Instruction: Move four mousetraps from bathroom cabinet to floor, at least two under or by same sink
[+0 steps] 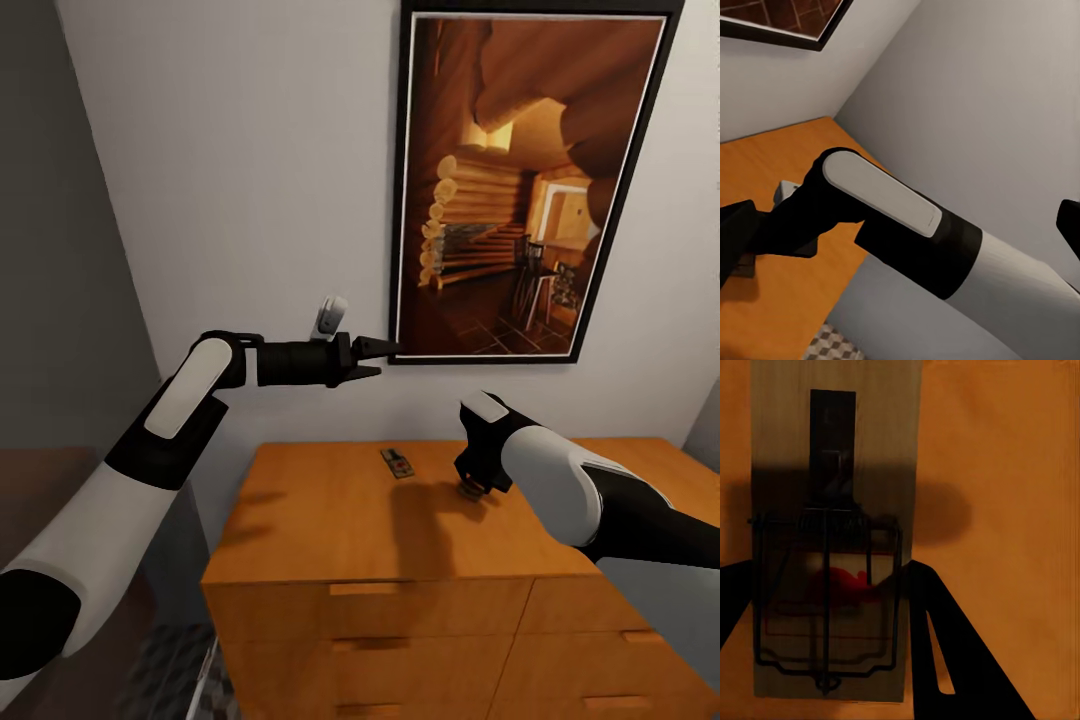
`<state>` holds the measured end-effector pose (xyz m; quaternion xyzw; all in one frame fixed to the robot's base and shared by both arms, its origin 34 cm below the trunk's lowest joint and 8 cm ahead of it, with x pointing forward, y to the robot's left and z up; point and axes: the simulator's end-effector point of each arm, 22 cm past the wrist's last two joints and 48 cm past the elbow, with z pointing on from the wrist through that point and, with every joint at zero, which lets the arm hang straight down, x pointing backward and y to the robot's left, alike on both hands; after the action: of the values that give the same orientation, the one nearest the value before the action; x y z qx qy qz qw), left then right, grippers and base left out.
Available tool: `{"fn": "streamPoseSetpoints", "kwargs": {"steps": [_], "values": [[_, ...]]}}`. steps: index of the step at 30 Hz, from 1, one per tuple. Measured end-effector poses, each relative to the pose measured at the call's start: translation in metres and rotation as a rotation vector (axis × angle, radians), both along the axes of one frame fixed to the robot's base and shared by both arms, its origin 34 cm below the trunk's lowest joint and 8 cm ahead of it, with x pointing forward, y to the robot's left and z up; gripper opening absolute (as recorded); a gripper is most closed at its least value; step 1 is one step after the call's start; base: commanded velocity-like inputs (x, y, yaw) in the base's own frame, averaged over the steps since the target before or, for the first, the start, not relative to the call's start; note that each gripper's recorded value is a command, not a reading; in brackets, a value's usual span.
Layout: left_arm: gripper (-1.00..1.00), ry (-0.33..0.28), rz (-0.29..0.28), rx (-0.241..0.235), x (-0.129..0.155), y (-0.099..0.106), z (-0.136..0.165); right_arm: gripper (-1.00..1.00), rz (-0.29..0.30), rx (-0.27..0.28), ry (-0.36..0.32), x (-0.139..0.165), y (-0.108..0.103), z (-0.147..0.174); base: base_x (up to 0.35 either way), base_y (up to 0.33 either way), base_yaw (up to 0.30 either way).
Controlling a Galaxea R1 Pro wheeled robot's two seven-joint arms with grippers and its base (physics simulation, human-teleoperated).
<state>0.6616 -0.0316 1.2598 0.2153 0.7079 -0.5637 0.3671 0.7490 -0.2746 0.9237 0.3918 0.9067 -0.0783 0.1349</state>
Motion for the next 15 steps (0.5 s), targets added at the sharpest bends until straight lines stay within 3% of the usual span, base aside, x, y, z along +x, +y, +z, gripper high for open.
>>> {"fn": "streamPoseSetpoints", "kwargs": {"steps": [9, 15], "values": [[1.00, 0.002, -0.002, 0.012, -0.001, -0.003, -0.004, -1.00, -0.003, -0.009, -0.006, 0.001, -0.002, 0.001, 0.123, -0.155, 0.000], [1.00, 0.003, -0.001, 0.018, -0.001, -0.004, -0.006, -1.00, 0.010, -0.053, -0.017, 0.004, -0.011, 0.004, 0.154, -0.157, 0.000]]}}
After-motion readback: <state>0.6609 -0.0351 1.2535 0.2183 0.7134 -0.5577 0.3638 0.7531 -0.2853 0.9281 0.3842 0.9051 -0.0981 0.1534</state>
